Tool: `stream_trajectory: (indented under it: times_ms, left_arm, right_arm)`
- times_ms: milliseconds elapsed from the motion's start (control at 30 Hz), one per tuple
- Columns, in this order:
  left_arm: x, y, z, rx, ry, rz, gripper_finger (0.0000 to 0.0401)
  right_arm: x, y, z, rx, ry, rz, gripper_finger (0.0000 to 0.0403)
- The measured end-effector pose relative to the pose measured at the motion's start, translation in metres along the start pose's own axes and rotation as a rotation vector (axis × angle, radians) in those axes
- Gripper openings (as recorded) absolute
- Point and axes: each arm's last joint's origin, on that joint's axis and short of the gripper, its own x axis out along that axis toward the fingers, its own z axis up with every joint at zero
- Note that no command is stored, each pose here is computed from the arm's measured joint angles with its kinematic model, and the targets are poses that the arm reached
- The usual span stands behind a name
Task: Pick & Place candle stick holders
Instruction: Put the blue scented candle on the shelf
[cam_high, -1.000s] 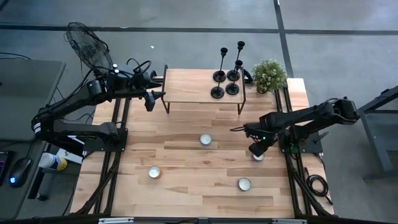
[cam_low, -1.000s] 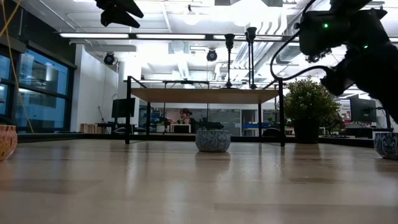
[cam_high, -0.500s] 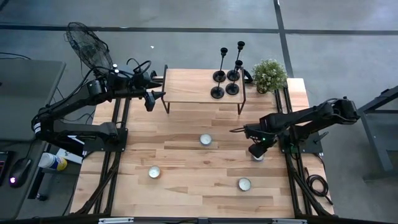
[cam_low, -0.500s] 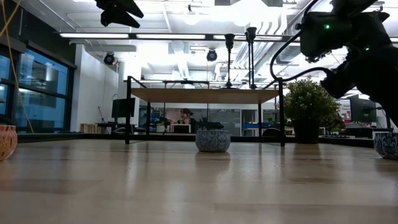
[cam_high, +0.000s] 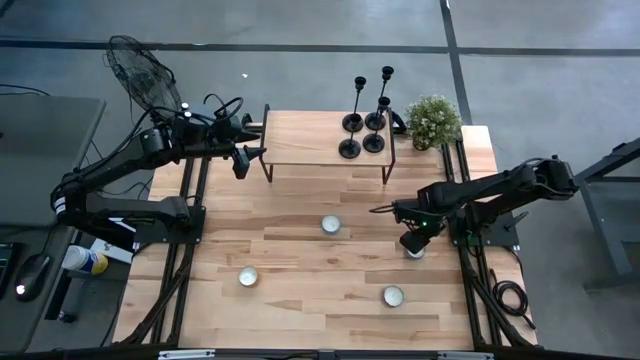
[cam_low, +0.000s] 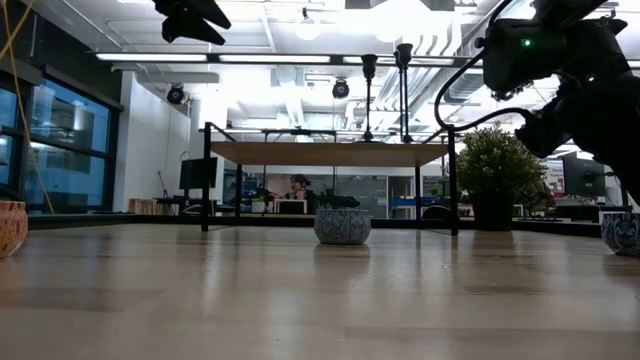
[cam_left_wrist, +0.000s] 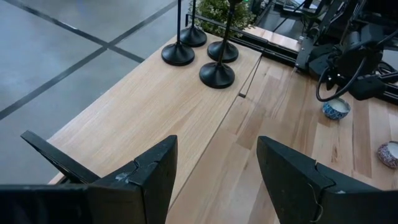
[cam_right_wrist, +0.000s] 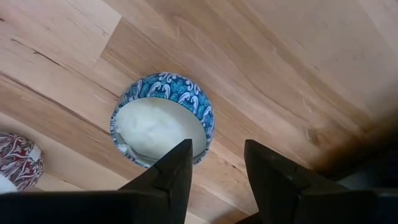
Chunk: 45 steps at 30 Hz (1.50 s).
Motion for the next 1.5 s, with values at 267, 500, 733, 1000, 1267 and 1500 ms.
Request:
stream_trajectory:
  times_ms: [267, 500, 733, 1000, 1267, 1500]
  left_arm:
    - [0.0, 0.0, 0.0, 0.0, 0.0, 0.0, 0.0216]
    - [0.0, 0.0, 0.0, 0.0, 0.0, 0.0, 0.0216]
    - [0.0, 0.0, 0.0, 0.0, 0.0, 0.0, 0.0216]
    - [0.0, 0.0, 0.0, 0.0, 0.0, 0.0, 0.0216]
    - [0.0, 0.0, 0.0, 0.0, 0.0, 0.0, 0.0216]
    - [0.0, 0.0, 0.0, 0.0, 0.0, 0.0, 0.0216]
  right_arm:
    - [0.004, 0.001, 0.001, 0.028, 0.054, -0.001, 0.015]
    - [0.01, 0.004, 0.005, 0.033, 0.073, -0.017, 0.0149]
    - [0.011, 0.003, 0.005, 0.033, 0.084, -0.031, 0.0133]
    - [0.011, 0.004, 0.005, 0.03, 0.086, -0.015, 0.0097]
    - [0.011, 0.006, 0.006, 0.026, 0.083, 0.0, 0.0083]
    - [0.011, 0.006, 0.006, 0.026, 0.078, -0.003, 0.0102]
